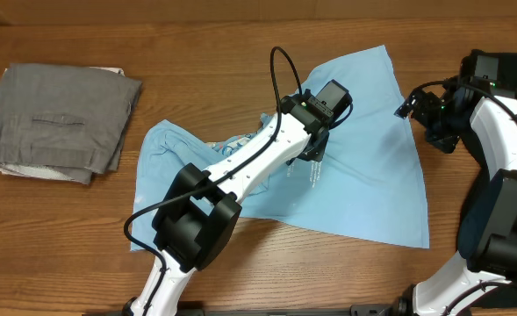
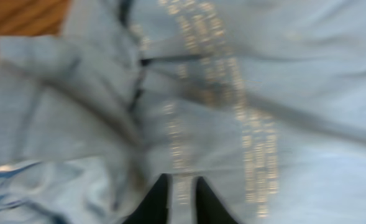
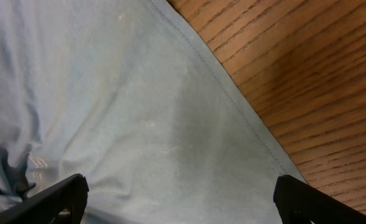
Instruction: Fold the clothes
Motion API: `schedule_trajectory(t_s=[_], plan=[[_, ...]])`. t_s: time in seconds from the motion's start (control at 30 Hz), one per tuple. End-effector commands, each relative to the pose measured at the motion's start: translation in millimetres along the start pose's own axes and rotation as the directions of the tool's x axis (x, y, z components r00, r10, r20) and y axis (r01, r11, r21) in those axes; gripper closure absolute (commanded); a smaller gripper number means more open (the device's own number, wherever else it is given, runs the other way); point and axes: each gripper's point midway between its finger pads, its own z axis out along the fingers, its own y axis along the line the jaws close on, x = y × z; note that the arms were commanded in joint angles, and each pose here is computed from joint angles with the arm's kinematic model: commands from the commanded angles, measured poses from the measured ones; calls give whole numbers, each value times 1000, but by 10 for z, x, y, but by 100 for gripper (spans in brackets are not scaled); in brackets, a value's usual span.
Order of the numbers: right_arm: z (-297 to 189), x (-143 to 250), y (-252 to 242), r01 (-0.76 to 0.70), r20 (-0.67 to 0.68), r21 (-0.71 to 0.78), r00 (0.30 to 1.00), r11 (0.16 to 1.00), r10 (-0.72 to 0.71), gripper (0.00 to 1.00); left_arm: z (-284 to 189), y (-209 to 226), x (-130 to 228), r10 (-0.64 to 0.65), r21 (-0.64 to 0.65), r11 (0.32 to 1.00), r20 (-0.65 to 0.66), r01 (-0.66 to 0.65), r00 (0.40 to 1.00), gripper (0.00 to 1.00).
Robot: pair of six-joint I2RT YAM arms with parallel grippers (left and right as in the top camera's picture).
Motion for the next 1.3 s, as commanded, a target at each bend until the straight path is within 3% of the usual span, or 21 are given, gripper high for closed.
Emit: schedule_trajectory(t_s=[0.0,0.2,0.3,0.47,0.6,0.8,0.93,1.1,1.27], plan=[[-61,-57,48,15,23,-11,1000,1000,-15,0,-184,511,-139,-86,-217,971,77,101,993,91],[-61,-57,48,15,23,-11,1000,1000,-15,0,-349,591,-163,-211,-101,972,36,214,977,80],[-60,-56,48,15,23,-10,1000,1000,-15,0,-265,563,-111,-238,-39,971,-29,237,971,81],[-61,-57,48,15,23,-11,1000,1000,-15,0,-18,573,-60,-246,-44,969,-64,243,967,83],[-61,-57,48,15,23,-11,1000,1000,-15,0,67,490,-225,-252,-2,968,-8,252,968,90],[-61,-57,48,15,23,-11,1000,1000,-15,0,58,305,-475,-249,103,965,66,241,966,85],[-60,-56,48,15,23,-10,1000,1000,-15,0,104,311,-529,-256,110,963,80,247,963,80],[-61,-57,48,15,23,-11,1000,1000,-15,0,47,360,-656,-182,86,982,142,171,973,82],[-61,-57,48,15,23,-11,1000,1000,-15,0,-184,569,-738,-223,60,975,159,216,962,81]])
